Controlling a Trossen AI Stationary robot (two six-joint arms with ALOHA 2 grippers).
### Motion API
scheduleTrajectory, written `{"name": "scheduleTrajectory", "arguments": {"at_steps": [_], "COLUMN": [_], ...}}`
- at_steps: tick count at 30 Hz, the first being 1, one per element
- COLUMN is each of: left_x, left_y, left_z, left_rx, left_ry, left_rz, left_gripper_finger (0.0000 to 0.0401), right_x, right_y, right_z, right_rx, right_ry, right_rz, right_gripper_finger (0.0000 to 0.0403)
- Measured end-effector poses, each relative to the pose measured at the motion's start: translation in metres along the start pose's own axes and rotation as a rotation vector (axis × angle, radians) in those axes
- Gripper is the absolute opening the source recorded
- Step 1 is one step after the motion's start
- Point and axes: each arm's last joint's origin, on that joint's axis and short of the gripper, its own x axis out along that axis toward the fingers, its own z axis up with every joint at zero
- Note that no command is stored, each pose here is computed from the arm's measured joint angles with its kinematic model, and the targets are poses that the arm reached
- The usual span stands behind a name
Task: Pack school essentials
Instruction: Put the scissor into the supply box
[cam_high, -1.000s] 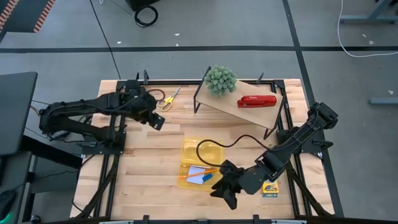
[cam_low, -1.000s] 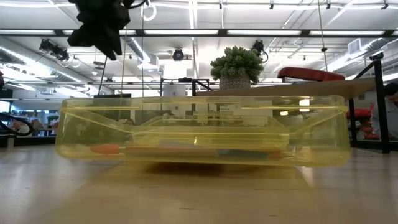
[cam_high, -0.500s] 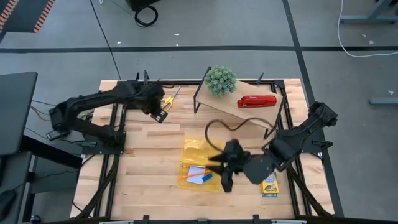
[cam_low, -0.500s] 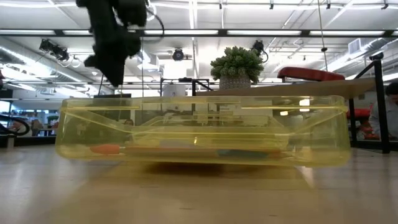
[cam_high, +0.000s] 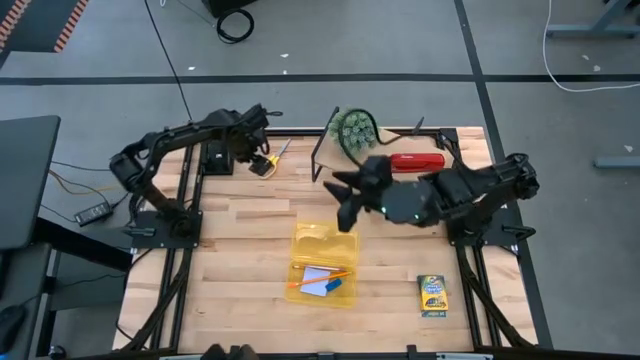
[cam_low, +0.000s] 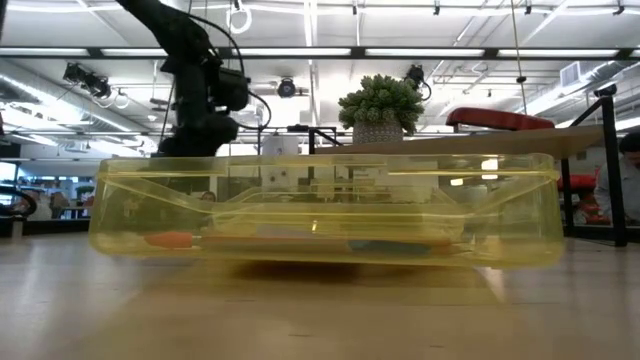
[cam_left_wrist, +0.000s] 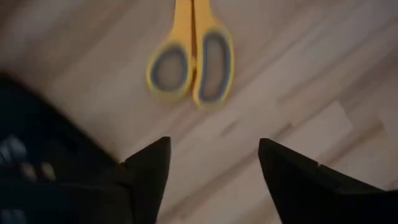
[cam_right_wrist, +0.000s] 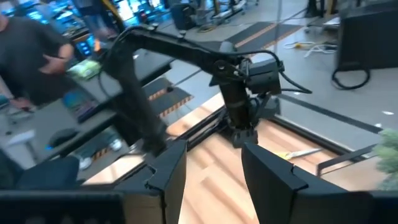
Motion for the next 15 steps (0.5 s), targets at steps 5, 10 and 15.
{"name": "scheduleTrajectory", "arguments": {"at_steps": [5,10,15], "left_x": [0.010,0.027,0.050], "left_y": [0.000,0.000,0.001], "left_z": [0.022,0.033,0.035], "left_rx": [0.053,0.115,0.127], "left_ry": [0.029,0.084,0.155], "left_rz": [0.024,0.031,0.033], "left_gripper_finger": [0.0264,0.0241,0.0215], "right_x": [0.015,0.019,0.013], "right_y": [-0.012,-0.014,-0.010], "right_z": [0.005,0.006,0.001], "right_rx": [0.043,0.098,0.129], "right_ry": [0.014,0.059,0.092], "right_rz": [-0.029,0.018,0.037], "right_gripper_finger": [0.0161,0.0161,0.0161]}}
